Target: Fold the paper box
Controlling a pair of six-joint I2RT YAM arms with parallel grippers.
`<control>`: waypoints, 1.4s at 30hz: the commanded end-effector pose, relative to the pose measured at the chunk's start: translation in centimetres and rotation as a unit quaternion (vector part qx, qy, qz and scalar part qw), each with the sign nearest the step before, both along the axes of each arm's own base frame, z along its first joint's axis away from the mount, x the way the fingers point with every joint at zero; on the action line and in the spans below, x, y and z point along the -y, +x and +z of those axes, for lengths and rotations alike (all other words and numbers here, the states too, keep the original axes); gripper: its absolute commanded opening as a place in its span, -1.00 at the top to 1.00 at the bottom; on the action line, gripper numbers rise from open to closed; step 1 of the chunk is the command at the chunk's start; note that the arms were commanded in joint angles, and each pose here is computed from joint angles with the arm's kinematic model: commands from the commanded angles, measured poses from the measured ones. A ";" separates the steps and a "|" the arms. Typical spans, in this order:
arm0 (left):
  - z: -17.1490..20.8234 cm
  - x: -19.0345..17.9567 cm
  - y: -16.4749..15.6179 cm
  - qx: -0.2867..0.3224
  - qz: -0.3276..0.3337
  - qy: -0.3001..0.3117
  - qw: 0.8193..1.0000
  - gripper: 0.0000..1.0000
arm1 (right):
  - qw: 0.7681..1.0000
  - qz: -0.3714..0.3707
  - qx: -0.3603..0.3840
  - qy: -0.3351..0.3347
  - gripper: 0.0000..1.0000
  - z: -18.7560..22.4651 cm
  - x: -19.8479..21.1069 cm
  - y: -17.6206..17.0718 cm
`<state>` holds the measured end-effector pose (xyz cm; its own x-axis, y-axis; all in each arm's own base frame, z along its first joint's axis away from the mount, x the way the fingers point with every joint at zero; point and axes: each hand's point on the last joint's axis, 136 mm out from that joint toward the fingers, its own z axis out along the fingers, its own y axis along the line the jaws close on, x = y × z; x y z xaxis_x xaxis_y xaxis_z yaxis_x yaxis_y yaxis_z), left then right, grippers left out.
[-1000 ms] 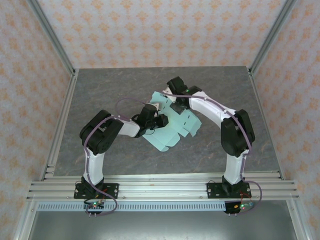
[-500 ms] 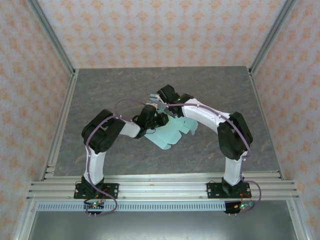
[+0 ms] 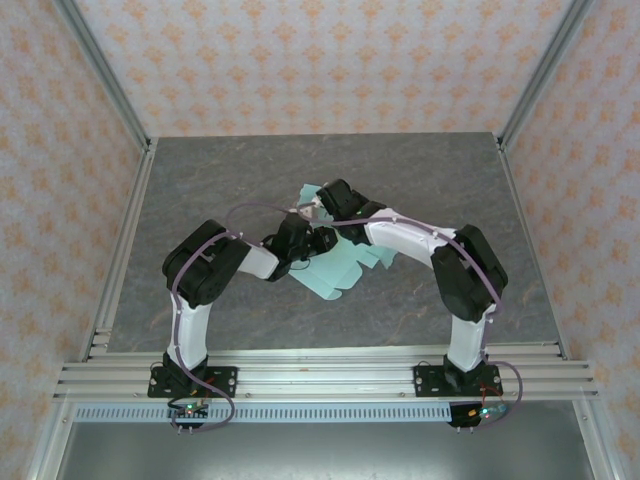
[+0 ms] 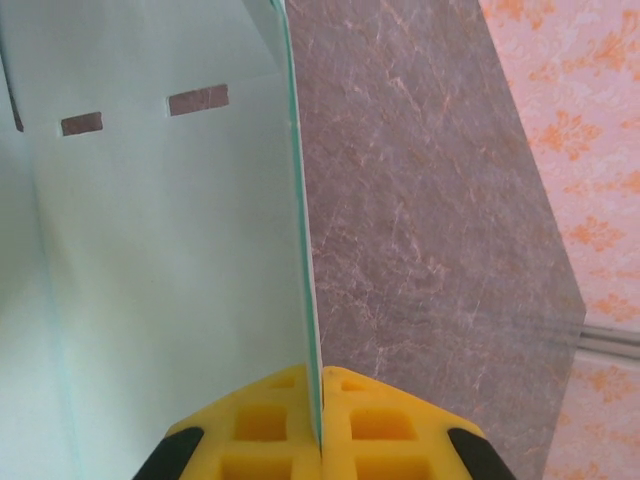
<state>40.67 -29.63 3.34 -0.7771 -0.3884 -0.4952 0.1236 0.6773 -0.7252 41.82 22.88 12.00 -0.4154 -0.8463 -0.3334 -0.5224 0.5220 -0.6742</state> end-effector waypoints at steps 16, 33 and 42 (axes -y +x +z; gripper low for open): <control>1.8 -2.2 -1.7 -0.021 0.007 -0.014 1.000 0.26 | 0.997 0.032 0.065 -0.011 1.00 4.0 -1.8 1.6; 0.3 -4.0 -3.7 -0.035 0.023 -0.001 0.999 0.51 | 0.998 0.035 0.046 -0.024 1.00 3.3 -1.3 2.1; -2.8 -3.9 -3.7 -0.062 0.035 -0.010 0.997 0.77 | 0.997 0.044 0.047 -0.036 1.00 2.1 -2.8 1.1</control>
<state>37.28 -26.69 3.02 -0.7959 -0.4351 -0.4210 0.0500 0.6458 -0.7619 42.83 24.91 13.14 -0.3092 -0.9070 -0.2860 -0.5349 0.4145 -0.7363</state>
